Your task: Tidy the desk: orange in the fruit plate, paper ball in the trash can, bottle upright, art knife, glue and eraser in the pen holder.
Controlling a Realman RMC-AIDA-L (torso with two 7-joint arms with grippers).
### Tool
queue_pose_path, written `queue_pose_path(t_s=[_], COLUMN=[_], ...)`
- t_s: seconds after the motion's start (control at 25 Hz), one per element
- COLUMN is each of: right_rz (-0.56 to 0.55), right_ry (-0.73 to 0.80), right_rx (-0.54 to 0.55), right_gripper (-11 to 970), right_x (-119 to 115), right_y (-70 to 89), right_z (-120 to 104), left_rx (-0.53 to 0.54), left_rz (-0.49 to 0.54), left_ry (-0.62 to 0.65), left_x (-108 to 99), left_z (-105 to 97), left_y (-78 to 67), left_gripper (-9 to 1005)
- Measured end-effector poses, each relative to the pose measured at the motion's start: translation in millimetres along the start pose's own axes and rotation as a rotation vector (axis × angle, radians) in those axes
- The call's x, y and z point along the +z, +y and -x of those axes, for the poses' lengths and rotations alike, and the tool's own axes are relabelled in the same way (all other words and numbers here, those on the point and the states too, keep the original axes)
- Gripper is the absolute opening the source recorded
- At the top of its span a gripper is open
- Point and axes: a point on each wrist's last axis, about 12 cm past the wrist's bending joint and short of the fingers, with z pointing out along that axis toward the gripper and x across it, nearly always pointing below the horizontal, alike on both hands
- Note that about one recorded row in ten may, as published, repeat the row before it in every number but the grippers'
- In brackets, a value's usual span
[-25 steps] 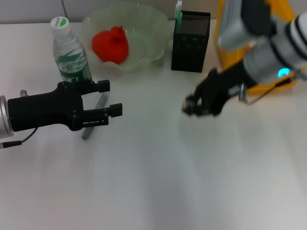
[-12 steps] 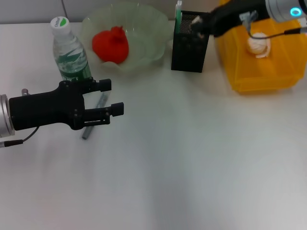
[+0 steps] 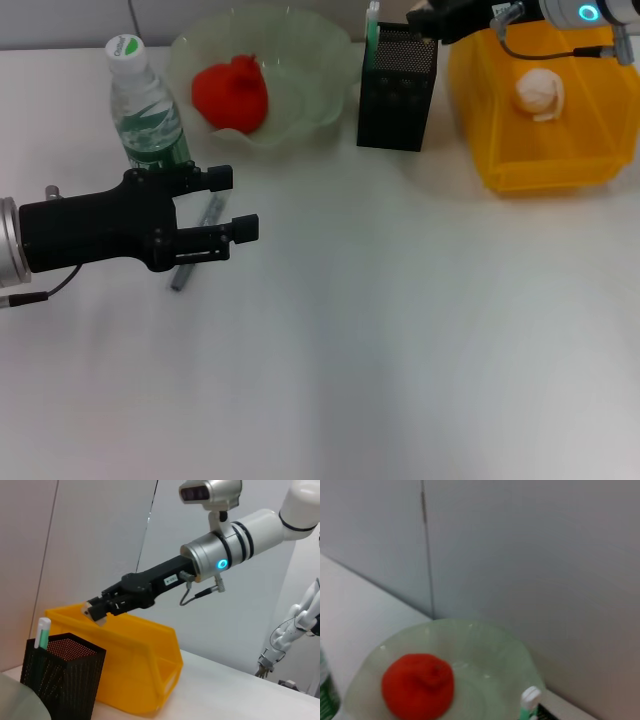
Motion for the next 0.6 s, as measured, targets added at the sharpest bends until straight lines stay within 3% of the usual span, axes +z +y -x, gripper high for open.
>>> queue_pose_path(t_s=[0.56,0.6], right_rz=[-0.041,-0.035], right_ry=[-0.039,-0.05], right_rx=[0.001,0.02], right_gripper=[323,371], right_x=[19.7,18.6], right_y=[6.9,6.7], right_z=[-3.2,-3.3], left_rx=[-0.003,-0.003], left_rz=[-0.005,-0.004], left_ry=[0.002,0.002], left_x=[-1.6,-2.2], left_z=[-1.5,-1.7], left_y=[-1.4,-1.5], left_gripper=[798,798])
